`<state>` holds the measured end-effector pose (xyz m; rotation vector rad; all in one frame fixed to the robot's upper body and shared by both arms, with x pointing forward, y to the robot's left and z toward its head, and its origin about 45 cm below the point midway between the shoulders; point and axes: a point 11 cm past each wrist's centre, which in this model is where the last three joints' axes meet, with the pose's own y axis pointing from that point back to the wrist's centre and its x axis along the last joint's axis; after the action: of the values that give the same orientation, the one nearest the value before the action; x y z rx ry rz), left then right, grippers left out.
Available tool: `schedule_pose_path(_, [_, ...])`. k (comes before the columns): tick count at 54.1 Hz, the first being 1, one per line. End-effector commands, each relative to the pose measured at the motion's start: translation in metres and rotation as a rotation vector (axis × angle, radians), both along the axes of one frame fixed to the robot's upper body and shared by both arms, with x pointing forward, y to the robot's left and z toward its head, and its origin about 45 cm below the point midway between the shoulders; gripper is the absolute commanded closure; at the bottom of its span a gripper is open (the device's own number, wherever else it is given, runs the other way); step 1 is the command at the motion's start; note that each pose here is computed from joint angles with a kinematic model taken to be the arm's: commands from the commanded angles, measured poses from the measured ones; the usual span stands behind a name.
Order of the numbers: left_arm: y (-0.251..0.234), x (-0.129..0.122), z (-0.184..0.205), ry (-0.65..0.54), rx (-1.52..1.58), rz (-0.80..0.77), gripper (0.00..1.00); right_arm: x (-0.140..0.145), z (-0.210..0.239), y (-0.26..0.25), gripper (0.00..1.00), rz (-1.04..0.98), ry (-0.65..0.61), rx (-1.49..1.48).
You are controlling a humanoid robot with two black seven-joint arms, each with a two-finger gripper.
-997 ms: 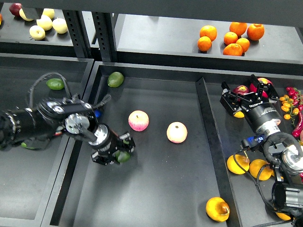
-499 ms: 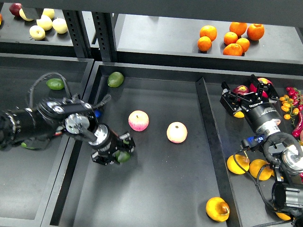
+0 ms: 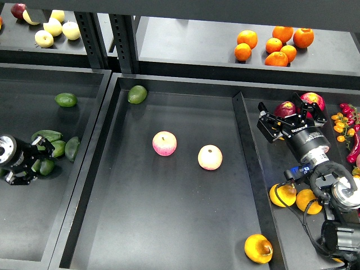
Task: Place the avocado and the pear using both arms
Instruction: 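Lift the avocado and carry it with the left gripper to the avocado bin, then lower the avocado among the other avocados and open the left gripper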
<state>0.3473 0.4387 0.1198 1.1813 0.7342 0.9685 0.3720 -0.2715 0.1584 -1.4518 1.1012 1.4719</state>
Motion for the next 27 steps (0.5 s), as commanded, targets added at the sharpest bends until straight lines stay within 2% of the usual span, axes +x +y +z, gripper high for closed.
schedule_pose_path(1, [0.006, -0.011, -0.012, 0.019, -0.001, 0.025, 0.82, 0.0, 0.0, 0.0, 0.0, 0.0, 0.0, 0.0])
schedule_pose_path(23, [0.009, -0.032, -0.043, 0.054, -0.001, 0.058, 0.75, 0.0, -0.001, 0.005, 0.0, 0.016, 0.004, -0.004])
schedule_pose_path(27, [0.007, -0.037, -0.049, 0.066, -0.005, 0.059, 0.71, 0.0, -0.001, 0.005, 0.0, 0.016, 0.004, -0.006])
